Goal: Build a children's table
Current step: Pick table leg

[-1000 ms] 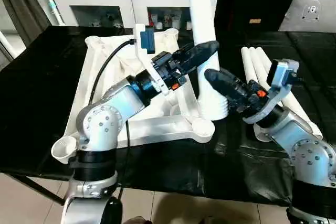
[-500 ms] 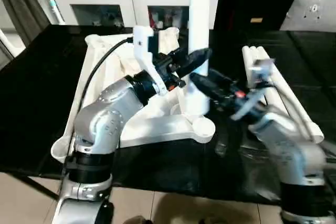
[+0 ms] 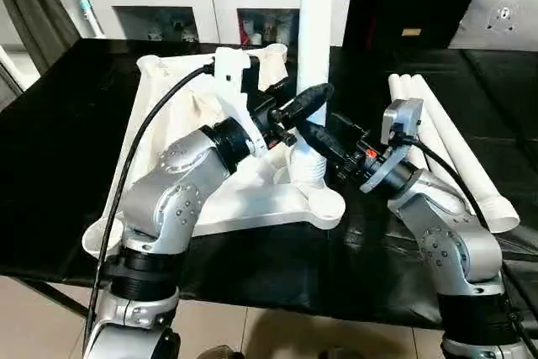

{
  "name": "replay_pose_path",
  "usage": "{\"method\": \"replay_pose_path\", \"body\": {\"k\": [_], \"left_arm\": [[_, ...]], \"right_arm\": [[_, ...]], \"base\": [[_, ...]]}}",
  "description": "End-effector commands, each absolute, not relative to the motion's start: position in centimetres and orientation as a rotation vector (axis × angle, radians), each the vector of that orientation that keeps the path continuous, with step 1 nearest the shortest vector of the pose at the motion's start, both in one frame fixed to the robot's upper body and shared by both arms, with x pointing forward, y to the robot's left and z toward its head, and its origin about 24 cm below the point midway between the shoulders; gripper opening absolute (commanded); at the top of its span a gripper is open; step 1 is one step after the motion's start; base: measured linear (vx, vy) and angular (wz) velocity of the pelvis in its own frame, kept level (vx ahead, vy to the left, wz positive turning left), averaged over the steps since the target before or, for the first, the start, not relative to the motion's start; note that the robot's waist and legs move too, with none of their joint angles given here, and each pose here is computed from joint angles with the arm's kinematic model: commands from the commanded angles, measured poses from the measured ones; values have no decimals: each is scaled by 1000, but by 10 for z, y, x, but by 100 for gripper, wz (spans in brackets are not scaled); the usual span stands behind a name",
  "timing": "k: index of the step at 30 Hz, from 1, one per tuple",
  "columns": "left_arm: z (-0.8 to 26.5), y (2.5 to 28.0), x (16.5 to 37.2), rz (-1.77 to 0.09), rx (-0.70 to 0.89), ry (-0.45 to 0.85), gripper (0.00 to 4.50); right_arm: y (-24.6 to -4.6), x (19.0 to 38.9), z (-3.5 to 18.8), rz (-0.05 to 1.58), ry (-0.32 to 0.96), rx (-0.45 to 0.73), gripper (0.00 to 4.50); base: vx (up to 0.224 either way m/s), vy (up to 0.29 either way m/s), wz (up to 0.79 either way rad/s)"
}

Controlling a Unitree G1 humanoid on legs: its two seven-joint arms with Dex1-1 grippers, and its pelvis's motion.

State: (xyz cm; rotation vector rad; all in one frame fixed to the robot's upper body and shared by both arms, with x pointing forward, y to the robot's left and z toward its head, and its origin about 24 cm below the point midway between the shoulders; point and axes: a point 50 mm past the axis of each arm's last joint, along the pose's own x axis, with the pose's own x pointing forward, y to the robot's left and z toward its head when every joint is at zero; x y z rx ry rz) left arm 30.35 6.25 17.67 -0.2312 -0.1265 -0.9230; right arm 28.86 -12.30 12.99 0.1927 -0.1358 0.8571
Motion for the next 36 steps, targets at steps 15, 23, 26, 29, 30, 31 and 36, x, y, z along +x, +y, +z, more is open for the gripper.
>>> {"method": "replay_pose_path", "body": {"k": [15,23,26,29,30,31,36], "left_arm": [[168,69,313,-877,-306,-106,190],[168,77,318,-865,-314,-98,189],[167,82,321,-862,-309,-96,189],[168,87,325,-877,-297,-90,189],[170,90,326,-904,-304,-87,189],[171,92,327,-914,-310,-86,189],[186,102,325,-1077,-442,-84,189]], "right_arm": [[-127,296,131,791,-122,126,259],[-131,295,132,804,-127,123,331],[-135,295,136,805,-142,136,353],[-144,295,141,823,-139,153,385],[-152,295,145,831,-124,173,395],[-155,295,147,835,-118,182,399],[-173,289,155,945,-32,234,443]], "base": [[0,0,0],[0,0,0],[0,0,0],[0,0,0],[0,0,0],[0,0,0],[0,0,0]]}}
